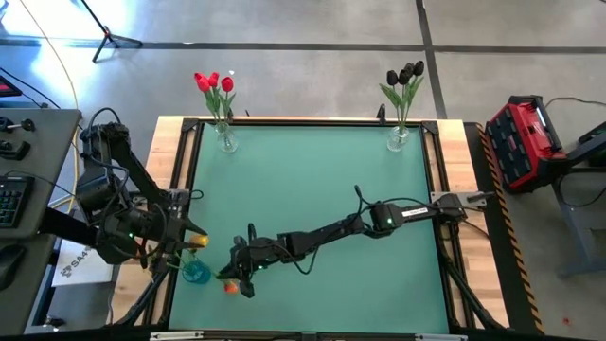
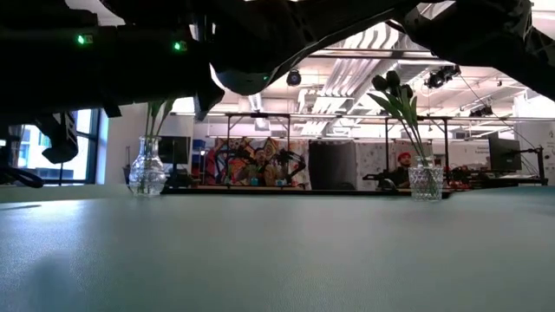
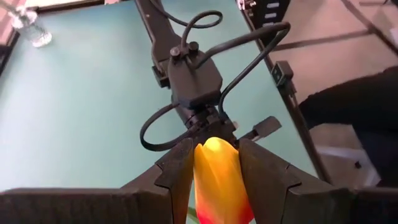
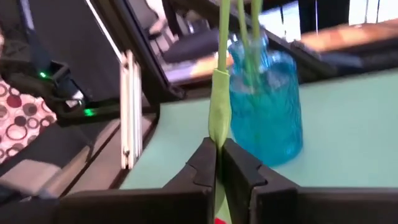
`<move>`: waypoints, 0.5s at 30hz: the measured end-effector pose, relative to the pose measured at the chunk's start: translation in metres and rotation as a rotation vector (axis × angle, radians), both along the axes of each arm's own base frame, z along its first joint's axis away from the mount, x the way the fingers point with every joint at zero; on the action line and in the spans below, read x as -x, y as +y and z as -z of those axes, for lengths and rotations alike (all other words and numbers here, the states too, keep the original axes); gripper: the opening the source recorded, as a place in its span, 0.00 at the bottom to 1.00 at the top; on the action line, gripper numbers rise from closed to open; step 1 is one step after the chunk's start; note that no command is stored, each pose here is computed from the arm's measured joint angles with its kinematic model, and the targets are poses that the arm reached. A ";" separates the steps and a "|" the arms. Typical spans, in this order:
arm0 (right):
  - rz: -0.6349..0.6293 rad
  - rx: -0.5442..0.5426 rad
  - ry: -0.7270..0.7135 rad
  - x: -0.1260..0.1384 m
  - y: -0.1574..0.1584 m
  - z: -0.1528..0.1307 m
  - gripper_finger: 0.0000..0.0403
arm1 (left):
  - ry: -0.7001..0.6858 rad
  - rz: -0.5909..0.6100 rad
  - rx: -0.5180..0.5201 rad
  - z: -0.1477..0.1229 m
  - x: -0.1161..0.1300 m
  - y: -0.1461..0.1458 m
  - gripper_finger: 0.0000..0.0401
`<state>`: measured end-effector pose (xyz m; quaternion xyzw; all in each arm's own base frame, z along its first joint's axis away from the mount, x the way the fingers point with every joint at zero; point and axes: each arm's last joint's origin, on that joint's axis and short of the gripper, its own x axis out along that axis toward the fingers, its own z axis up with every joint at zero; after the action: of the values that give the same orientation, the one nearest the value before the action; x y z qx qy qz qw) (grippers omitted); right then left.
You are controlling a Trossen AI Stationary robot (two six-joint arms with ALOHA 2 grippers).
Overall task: Sort flowers into vase by color
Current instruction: Put the orange tulip into the blue vase
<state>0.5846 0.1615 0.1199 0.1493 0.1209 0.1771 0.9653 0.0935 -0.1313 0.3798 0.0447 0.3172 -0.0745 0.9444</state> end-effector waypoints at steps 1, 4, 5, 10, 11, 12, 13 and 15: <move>-0.001 -0.006 0.024 0.001 0.000 -0.001 0.01 | 0.000 0.014 -0.015 0.000 0.000 0.000 0.29; 0.010 0.009 0.136 0.005 -0.003 -0.012 0.01 | 0.000 0.039 -0.045 0.001 0.000 -0.001 0.29; 0.025 0.024 0.184 0.008 -0.004 -0.017 0.01 | 0.001 0.044 -0.053 0.001 -0.001 -0.002 0.29; 0.129 0.202 0.415 0.032 -0.008 -0.053 0.00 | 0.021 0.030 -0.059 0.005 -0.005 -0.008 0.29; 0.154 0.244 0.452 0.039 -0.007 -0.062 0.00 | 0.028 0.018 -0.057 0.007 -0.007 -0.010 0.29; 0.178 0.281 0.478 0.045 -0.006 -0.071 0.00 | 0.036 0.006 -0.052 0.008 -0.009 -0.011 0.29; 0.204 0.319 0.502 0.052 -0.005 -0.080 0.00 | 0.045 -0.006 -0.049 0.009 -0.011 -0.012 0.29; 0.251 0.395 0.545 0.066 0.000 -0.095 0.00 | 0.057 -0.042 -0.045 0.012 -0.016 -0.014 0.29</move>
<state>0.5190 0.1612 0.2146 0.0151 0.3862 -0.0161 0.9221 0.1096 -0.1452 0.3678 0.0568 0.3465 -0.0487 0.9351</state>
